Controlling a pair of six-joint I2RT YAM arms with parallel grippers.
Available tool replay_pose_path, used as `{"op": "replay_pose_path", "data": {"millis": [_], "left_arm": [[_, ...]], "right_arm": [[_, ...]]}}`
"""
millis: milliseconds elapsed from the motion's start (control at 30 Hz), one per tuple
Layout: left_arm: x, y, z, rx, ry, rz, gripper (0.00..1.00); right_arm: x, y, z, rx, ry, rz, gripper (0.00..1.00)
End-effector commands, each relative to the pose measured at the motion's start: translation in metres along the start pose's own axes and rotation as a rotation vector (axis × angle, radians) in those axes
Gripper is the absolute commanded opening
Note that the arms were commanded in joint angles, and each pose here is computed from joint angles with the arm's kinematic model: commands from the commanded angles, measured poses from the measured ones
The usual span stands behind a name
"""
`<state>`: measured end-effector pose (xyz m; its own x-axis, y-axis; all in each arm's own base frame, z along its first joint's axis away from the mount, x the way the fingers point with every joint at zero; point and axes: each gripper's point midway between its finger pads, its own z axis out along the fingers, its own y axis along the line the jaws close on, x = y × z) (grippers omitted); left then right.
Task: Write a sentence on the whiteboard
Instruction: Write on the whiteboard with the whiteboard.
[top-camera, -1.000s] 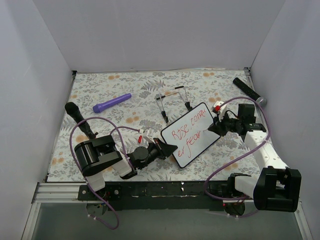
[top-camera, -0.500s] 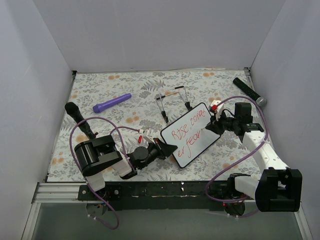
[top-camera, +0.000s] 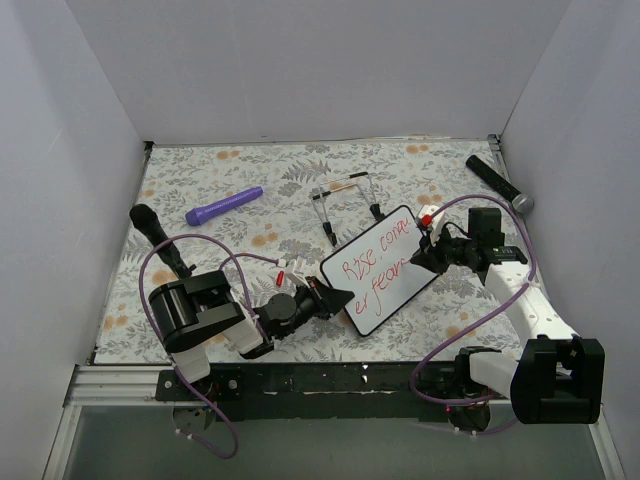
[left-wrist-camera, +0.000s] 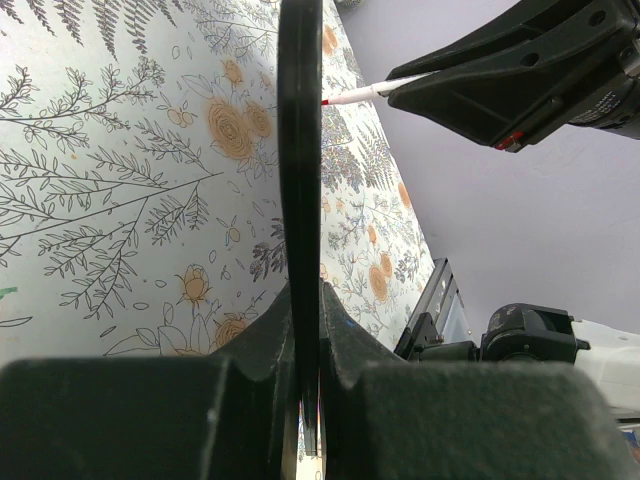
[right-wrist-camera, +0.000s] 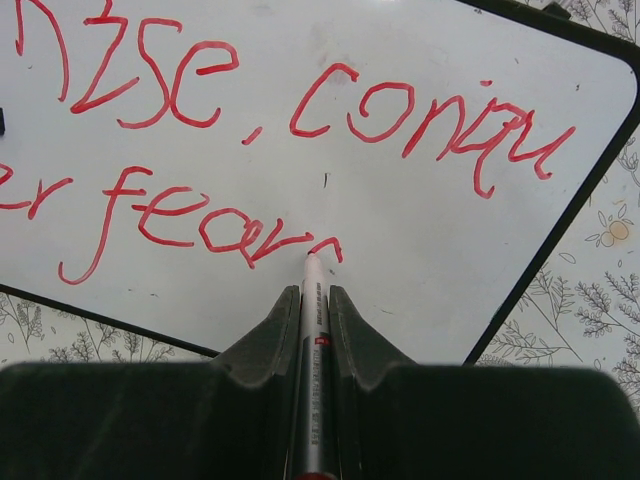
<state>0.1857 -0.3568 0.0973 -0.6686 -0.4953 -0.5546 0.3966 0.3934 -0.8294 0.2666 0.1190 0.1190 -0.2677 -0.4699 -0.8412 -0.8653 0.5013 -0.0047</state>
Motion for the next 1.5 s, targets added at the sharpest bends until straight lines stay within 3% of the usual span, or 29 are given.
{"op": "replay_pose_path", "data": {"millis": [0, 300, 533, 833, 1067, 1467], "left_arm": [[-0.032, -0.053, -0.008, 0.212, -0.126, 0.015, 0.00], [-0.033, -0.052, -0.009, 0.209, -0.130, 0.015, 0.00], [-0.033, -0.052, -0.009, 0.211, -0.130, 0.015, 0.00], [-0.032, -0.053, -0.008, 0.213, -0.122, 0.015, 0.00], [-0.030, -0.053, -0.006, 0.216, -0.118, 0.015, 0.00], [-0.032, -0.066, -0.007, 0.253, -0.103, 0.110, 0.00]], "right_arm": [[0.005, 0.005, -0.002, -0.008, 0.030, 0.002, 0.01], [0.015, -0.011, -0.007, 0.079, 0.075, 0.031, 0.01], [0.021, 0.003, -0.005, 0.010, 0.090, 0.045, 0.01], [0.014, 0.019, -0.005, -0.074, 0.050, 0.031, 0.01], [-0.018, 0.025, -0.012, -0.110, -0.054, -0.008, 0.01], [-0.052, -0.024, -0.085, 0.248, -0.218, -0.044, 0.01]]}}
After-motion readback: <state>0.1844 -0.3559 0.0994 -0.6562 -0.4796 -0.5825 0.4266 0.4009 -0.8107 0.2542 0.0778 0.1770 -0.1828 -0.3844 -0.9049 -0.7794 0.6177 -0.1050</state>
